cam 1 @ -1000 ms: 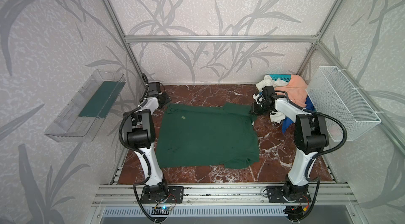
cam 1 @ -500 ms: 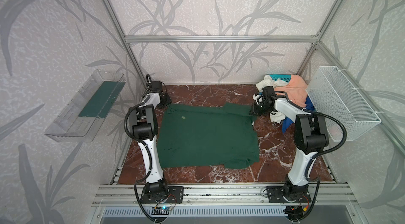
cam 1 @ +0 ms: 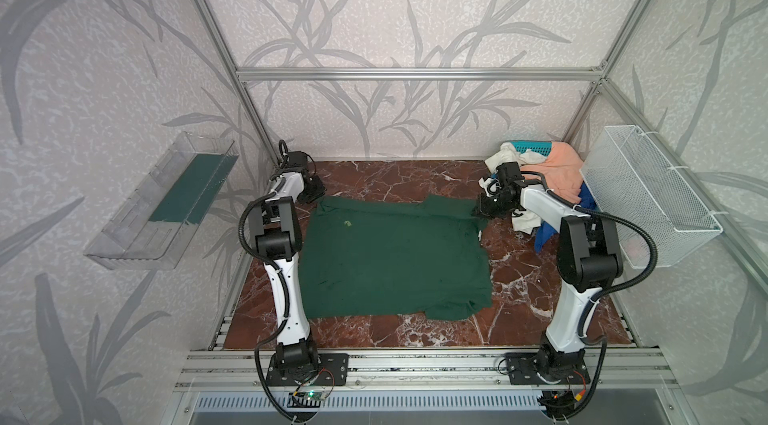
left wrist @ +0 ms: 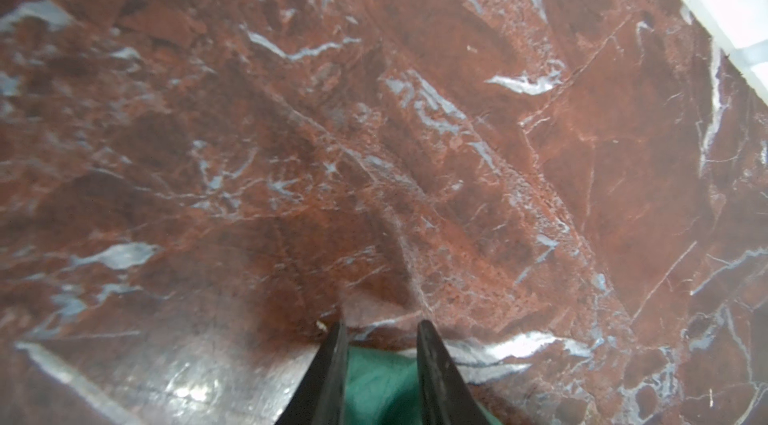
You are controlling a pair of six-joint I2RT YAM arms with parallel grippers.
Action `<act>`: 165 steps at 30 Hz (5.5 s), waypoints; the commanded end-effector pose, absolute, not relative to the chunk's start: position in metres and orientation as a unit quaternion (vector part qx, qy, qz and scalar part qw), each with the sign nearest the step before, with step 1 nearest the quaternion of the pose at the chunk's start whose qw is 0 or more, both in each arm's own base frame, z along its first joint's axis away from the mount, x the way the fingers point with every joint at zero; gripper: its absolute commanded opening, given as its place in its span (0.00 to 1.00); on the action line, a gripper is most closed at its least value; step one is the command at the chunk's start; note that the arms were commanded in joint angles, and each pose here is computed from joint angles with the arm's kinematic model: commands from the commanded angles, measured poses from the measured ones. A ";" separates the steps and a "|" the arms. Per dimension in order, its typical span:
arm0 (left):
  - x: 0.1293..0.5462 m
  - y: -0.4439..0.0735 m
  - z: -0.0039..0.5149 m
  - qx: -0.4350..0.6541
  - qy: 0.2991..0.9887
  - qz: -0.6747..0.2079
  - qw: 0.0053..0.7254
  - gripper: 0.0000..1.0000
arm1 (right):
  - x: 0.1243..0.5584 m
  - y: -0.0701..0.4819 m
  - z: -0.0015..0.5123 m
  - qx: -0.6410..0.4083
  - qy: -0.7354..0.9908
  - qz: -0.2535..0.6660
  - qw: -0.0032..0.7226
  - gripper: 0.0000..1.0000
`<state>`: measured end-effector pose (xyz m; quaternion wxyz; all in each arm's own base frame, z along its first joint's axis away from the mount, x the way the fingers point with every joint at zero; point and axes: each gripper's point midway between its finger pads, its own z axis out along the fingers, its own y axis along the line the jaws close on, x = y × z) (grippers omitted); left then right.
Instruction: Fold and stack the t-shirts
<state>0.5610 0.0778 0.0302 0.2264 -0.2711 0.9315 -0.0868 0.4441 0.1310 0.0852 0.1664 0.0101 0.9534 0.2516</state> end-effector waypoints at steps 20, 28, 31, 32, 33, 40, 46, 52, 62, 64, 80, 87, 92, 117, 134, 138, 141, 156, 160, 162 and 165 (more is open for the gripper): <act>0.542 0.075 0.016 -0.282 0.937 -0.097 0.183 0.16 | 0.453 0.138 0.094 0.011 0.948 0.272 0.166 0.00; 0.555 0.079 0.033 -0.272 0.938 -0.092 0.195 0.00 | 0.459 0.142 0.096 0.008 0.945 0.280 0.168 0.00; 0.570 0.083 0.053 -0.255 0.939 -0.089 0.215 0.00 | 0.462 0.143 0.098 0.008 0.944 0.283 0.169 0.00; 0.574 0.084 0.060 -0.250 0.939 -0.088 0.220 0.00 | 0.463 0.143 0.098 0.008 0.943 0.285 0.170 0.00; 0.577 0.085 0.064 -0.246 0.940 -0.087 0.222 0.00 | 0.465 0.144 0.099 0.009 0.943 0.286 0.171 0.00; 0.586 0.085 0.098 -0.218 0.940 -0.086 0.248 0.00 | 0.467 0.146 0.099 0.012 0.940 0.292 0.174 0.00; 0.569 0.081 0.101 -0.206 0.942 -0.086 0.251 0.00 | 0.462 0.145 0.105 0.006 0.940 0.291 0.177 0.00; 0.555 0.080 0.104 -0.200 0.932 -0.084 0.289 0.00 | 0.455 0.141 0.114 0.002 0.941 0.286 0.182 0.00; 0.549 0.074 0.124 -0.167 0.915 -0.089 0.358 0.00 | 0.435 0.137 0.123 0.002 0.941 0.281 0.186 0.00; 0.549 0.072 0.125 -0.156 0.914 -0.092 0.363 0.00 | 0.430 0.136 0.122 0.002 0.942 0.280 0.184 0.00; 0.589 0.075 0.125 -0.084 0.888 -0.101 0.441 0.00 | 0.409 0.133 0.110 0.015 0.945 0.278 0.172 0.00; 0.620 0.068 0.130 -0.055 0.871 -0.133 0.470 0.00 | 0.413 0.134 0.108 0.020 0.944 0.282 0.170 0.00; 0.619 0.056 0.130 -0.034 0.869 -0.165 0.466 0.00 | 0.414 0.135 0.112 0.023 0.942 0.286 0.173 0.00; 0.540 0.070 0.162 -0.051 0.762 -0.188 0.617 0.00 | 0.370 0.128 0.121 0.027 0.943 0.283 0.173 0.00; 0.457 0.061 0.169 -0.164 0.743 -0.136 0.634 0.58 | 0.351 0.131 0.106 0.025 0.945 0.293 0.145 0.08; 0.442 0.044 0.149 -0.193 0.795 -0.090 0.568 0.59 | 0.345 0.131 0.104 0.027 0.945 0.292 0.143 0.16; 0.429 0.041 0.138 -0.210 0.824 -0.056 0.522 0.60 | 0.340 0.131 0.104 0.024 0.947 0.289 0.140 0.25; 0.446 0.049 0.107 -0.262 0.863 -0.046 0.430 0.72 | 0.388 0.175 0.113 -0.042 0.962 0.217 0.163 0.52; 0.456 0.042 0.096 -0.262 0.874 -0.066 0.404 0.72 | 0.414 0.189 0.107 -0.050 0.964 0.206 0.161 0.58; 0.461 0.041 0.090 -0.263 0.877 -0.070 0.397 0.72 | 0.426 0.203 0.103 -0.062 0.965 0.199 0.161 0.63; 0.469 0.042 0.082 -0.265 0.879 -0.075 0.390 0.72 | 0.441 0.224 0.090 -0.080 0.967 0.187 0.155 0.67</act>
